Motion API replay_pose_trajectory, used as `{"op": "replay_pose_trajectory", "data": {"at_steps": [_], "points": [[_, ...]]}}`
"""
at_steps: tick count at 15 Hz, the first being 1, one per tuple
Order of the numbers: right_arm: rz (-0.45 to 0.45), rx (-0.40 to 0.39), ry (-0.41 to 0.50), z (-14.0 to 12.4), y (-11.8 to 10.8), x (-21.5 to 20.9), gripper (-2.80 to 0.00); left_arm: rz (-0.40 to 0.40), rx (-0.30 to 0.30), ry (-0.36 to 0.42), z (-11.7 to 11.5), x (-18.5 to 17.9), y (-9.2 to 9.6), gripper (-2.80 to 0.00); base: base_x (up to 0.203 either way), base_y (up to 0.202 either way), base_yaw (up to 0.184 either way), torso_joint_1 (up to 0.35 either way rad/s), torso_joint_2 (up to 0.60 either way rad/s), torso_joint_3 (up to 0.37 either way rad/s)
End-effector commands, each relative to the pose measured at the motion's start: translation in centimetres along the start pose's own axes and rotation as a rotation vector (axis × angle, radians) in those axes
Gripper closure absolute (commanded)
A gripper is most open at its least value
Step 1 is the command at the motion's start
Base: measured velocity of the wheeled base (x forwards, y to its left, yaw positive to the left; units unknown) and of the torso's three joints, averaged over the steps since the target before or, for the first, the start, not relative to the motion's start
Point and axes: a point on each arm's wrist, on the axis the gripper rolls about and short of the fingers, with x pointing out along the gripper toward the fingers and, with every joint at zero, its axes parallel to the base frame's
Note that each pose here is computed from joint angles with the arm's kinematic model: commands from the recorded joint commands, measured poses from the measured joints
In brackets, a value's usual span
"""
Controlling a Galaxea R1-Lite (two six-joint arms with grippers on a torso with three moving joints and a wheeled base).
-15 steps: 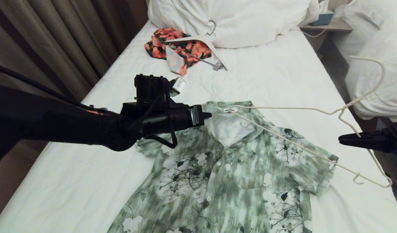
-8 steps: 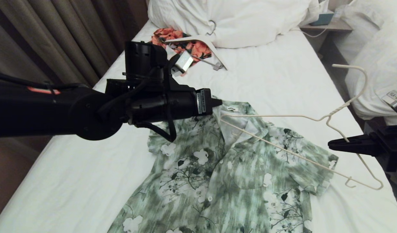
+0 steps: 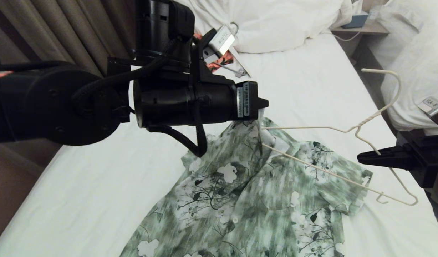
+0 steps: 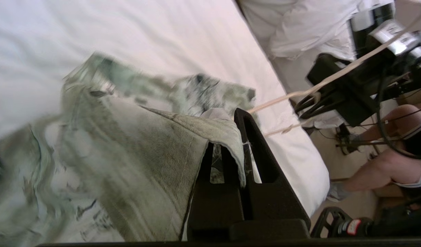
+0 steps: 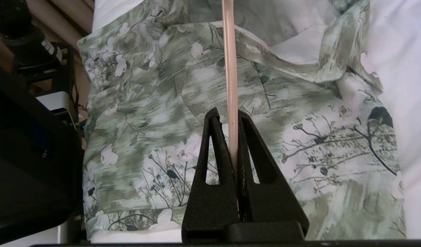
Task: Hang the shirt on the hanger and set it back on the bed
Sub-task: Hook one side of the shirt onto the hanger
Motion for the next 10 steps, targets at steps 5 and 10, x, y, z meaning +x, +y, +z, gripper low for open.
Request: {"op": "replay_pose_trajectory", "data": {"at_steps": [5,10], "points": [[-0.002,-0.016,-0.014,0.4,2.0,-0.7,0.0,0.032,0.097,0.012,-0.9,3.2,-1.4,0.0,0.0,0.0,0.0,0.0,0.0,0.0],[-0.055,-0.004,-0.021,-0.1,3.7,-2.3,0.0,0.124,0.173,-0.012,0.1,1.2,1.2,0.0,0.0,0.0,0.0,0.0,0.0,0.0]]}}
